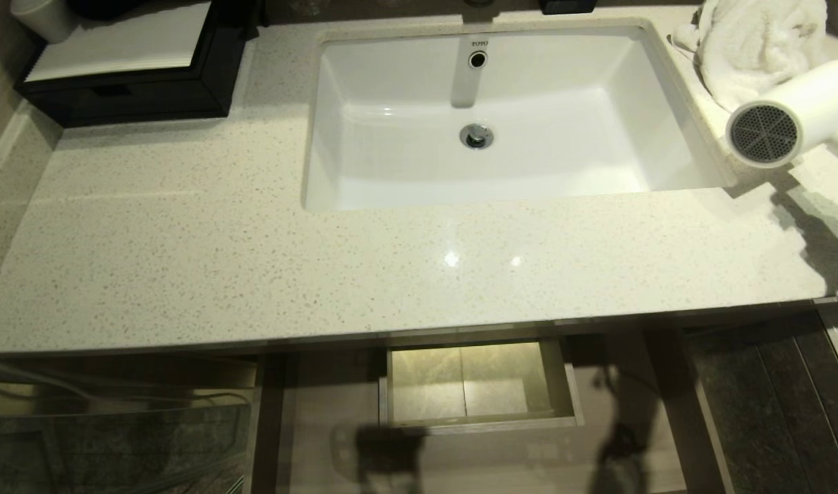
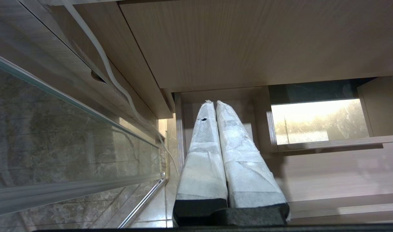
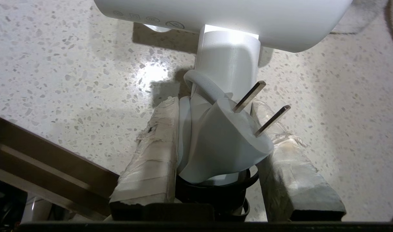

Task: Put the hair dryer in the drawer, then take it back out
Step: Place it on the countertop, then close the drawer

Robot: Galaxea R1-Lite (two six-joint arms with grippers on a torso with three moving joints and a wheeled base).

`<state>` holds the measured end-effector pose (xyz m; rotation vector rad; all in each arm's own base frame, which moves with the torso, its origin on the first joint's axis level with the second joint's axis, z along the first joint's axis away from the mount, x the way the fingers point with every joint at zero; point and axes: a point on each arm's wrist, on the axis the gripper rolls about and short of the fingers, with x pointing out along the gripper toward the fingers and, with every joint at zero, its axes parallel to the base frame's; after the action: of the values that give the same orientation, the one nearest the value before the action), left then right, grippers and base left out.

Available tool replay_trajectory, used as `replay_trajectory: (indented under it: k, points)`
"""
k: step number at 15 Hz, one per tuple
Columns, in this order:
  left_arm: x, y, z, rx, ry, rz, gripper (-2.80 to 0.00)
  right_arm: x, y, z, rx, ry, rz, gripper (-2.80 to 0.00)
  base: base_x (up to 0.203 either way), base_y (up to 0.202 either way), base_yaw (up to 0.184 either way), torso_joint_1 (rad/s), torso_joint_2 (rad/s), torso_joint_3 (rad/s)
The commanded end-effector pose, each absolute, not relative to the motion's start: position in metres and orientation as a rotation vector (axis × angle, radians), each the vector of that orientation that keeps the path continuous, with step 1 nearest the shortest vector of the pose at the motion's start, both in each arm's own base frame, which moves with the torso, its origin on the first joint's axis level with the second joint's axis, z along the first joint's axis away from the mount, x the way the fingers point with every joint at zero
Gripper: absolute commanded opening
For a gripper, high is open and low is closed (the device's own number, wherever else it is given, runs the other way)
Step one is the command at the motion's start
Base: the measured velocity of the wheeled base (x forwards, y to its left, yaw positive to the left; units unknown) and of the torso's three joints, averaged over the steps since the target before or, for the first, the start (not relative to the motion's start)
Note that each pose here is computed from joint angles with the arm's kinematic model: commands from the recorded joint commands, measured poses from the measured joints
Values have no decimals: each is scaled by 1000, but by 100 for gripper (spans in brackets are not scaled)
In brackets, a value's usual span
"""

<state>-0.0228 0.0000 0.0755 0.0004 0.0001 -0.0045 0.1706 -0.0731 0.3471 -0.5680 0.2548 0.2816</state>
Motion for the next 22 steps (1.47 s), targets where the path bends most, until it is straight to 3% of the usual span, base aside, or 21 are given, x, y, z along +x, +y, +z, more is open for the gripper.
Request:
replay_trajectory:
  k: [1,7,8,13,19,20,22]
  points:
    - [-23,0,75,0,1,-5,-280,196,-86,339,-562,257,388,-280,0,0,0,0,0,0]
    - [-23,0,75,0,1,-5,-280,246,-121,340,-655,248,441,-280,0,0,0,0,0,0]
    - [-23,0,75,0,2,-3,-280,253,-125,337,-652,258,450,0,0,0,0,0,0,0]
    - [-23,0,75,0,1,-3,-280,240,-119,341,-705,247,457,0,0,0,0,0,0,0]
    - [-23,0,75,0,0,-5,-280,143,-85,366,-736,182,344,0,0,0,0,0,0,0]
    - [-23,0,75,0,0,-4,-280,122,-75,363,-734,175,329,-280,0,0,0,0,0,0]
    - [-23,0,75,-2,2,-5,-280,96,-63,351,-716,181,297,-280,0,0,0,0,0,0]
